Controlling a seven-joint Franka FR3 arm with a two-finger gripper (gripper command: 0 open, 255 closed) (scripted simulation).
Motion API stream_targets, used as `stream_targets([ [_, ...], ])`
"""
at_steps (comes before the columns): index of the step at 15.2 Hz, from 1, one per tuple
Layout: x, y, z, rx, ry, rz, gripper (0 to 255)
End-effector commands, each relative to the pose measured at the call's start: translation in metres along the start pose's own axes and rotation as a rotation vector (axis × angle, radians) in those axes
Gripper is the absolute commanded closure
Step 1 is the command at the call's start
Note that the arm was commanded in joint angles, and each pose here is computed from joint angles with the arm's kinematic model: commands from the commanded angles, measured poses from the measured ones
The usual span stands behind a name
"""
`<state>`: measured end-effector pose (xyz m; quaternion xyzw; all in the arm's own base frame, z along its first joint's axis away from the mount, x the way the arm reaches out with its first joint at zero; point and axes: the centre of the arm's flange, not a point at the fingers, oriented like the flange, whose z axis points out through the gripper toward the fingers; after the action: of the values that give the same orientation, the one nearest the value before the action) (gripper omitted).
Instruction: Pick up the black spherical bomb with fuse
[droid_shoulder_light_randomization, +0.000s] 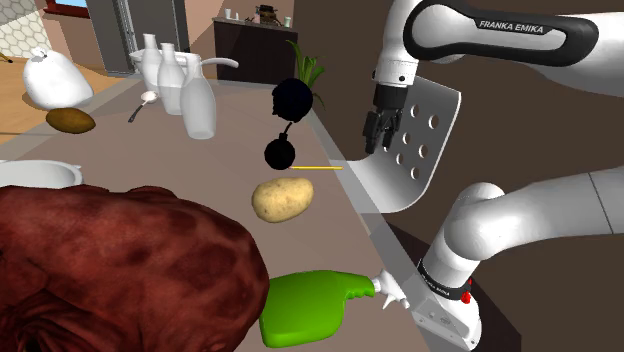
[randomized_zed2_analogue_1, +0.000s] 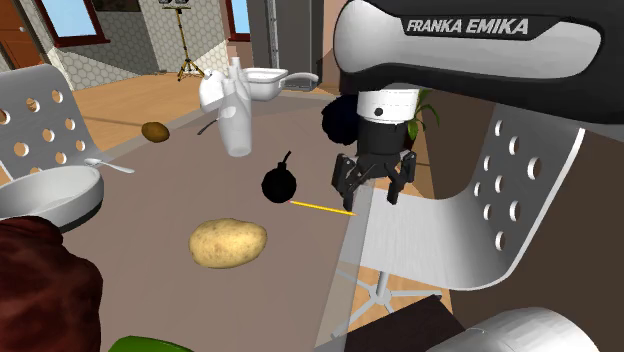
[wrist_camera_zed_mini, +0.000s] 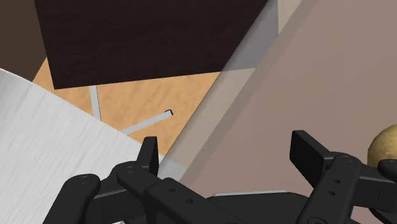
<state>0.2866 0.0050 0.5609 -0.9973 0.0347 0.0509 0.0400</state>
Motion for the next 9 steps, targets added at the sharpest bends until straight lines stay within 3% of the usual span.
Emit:
stream_targets([
  [1,0.000,0.000,0.000,0.000,0.000,0.000,0],
  [9,0.100,-0.039,-0.014,0.029,-0.033,-0.016,0],
])
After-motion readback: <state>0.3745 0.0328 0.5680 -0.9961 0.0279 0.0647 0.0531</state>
